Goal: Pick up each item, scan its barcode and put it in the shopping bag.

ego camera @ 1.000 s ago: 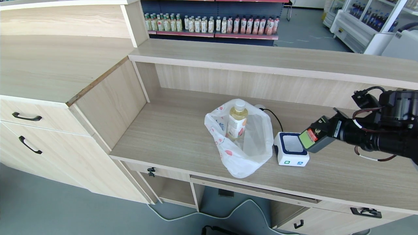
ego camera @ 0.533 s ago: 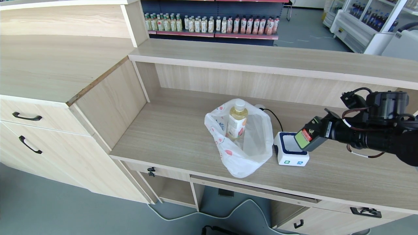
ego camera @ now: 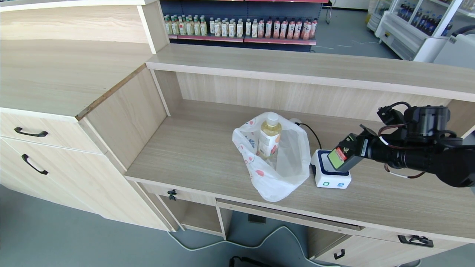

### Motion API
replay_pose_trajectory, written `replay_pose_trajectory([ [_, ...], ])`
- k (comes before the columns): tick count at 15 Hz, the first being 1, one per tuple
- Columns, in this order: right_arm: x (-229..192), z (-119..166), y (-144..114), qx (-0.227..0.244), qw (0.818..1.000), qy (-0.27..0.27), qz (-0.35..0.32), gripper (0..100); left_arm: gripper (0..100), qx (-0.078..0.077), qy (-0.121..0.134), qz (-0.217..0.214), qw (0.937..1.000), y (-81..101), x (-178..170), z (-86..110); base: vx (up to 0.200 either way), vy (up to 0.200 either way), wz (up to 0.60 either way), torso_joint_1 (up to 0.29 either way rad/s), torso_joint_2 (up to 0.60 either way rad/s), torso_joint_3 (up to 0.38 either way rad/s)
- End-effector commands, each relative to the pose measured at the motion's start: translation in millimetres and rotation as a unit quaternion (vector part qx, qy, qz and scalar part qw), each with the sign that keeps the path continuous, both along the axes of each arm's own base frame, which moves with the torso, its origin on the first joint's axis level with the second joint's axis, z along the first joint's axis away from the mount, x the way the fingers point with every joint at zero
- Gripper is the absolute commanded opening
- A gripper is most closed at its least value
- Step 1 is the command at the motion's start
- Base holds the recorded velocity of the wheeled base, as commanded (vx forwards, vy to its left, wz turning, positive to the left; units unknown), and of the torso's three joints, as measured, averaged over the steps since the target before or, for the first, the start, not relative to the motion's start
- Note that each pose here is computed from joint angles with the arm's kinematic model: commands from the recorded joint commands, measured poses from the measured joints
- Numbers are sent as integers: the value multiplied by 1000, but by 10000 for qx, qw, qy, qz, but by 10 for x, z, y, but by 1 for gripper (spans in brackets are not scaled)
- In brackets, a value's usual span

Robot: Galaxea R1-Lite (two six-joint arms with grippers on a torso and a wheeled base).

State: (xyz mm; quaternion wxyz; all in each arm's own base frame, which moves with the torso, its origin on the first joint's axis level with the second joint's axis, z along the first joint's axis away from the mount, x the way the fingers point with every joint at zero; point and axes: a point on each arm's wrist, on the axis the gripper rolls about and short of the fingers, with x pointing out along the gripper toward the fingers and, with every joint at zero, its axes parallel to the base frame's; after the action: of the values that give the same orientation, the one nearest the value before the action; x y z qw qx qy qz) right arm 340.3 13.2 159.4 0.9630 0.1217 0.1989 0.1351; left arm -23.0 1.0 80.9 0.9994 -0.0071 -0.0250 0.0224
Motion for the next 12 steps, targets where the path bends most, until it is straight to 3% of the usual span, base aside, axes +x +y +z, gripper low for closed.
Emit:
replay_pose_trajectory([
  [1,42,-52,7,-4,10000,66,13,0,100,-3,-4,-3,10000,0,0,0,0,0,0,0,0,0],
  [12,222,-124,123,26,9999,37,163,0,100,5,-4,-3,10000,0,0,0,0,0,0,0,0,0],
])
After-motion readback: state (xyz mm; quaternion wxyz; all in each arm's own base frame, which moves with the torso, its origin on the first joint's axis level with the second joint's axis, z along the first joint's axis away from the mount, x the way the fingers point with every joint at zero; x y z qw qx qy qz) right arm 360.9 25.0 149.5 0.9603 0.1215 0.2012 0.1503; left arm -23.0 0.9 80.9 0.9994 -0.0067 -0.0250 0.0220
